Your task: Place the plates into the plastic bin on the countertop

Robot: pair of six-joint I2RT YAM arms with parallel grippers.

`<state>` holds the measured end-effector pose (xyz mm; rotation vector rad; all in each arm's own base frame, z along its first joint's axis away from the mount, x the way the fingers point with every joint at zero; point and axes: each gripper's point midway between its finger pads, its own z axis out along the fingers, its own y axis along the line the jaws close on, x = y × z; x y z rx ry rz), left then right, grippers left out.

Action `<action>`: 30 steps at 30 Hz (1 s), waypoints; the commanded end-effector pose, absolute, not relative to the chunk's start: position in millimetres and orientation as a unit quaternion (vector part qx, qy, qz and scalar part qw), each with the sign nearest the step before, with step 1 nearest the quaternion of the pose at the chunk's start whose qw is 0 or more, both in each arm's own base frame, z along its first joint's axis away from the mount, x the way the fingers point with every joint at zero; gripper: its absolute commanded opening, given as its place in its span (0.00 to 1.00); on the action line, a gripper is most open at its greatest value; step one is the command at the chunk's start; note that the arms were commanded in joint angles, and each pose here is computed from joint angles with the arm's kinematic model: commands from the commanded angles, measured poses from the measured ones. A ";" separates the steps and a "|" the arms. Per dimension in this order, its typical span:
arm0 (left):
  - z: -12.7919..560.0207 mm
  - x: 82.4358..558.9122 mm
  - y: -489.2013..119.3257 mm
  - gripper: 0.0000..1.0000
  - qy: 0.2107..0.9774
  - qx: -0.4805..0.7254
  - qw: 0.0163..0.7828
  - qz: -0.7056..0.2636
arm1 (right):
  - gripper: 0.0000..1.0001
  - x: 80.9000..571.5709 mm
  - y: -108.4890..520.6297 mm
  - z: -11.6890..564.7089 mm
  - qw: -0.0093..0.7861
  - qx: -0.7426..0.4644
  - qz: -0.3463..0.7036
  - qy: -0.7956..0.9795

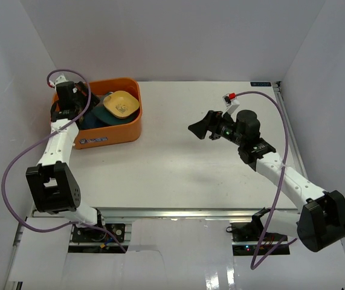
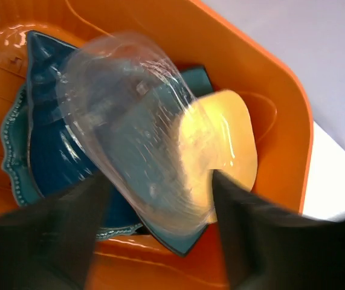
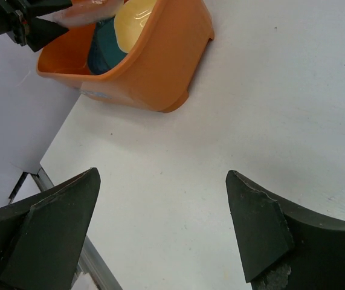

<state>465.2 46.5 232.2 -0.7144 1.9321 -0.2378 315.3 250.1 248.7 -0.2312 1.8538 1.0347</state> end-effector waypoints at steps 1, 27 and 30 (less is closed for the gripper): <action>264.4 465.0 40.6 0.84 0.782 -0.292 0.539 -0.110 | 0.90 311.8 243.0 269.8 0.517 -0.110 0.417 0.740; 367.5 247.7 -204.4 0.98 0.676 0.197 0.522 -0.482 | 0.90 256.3 86.0 383.8 0.743 0.049 0.197 0.637; 360.9 244.1 -197.0 0.98 0.680 0.188 0.537 -0.463 | 0.90 249.2 65.3 378.9 0.754 0.088 0.174 0.628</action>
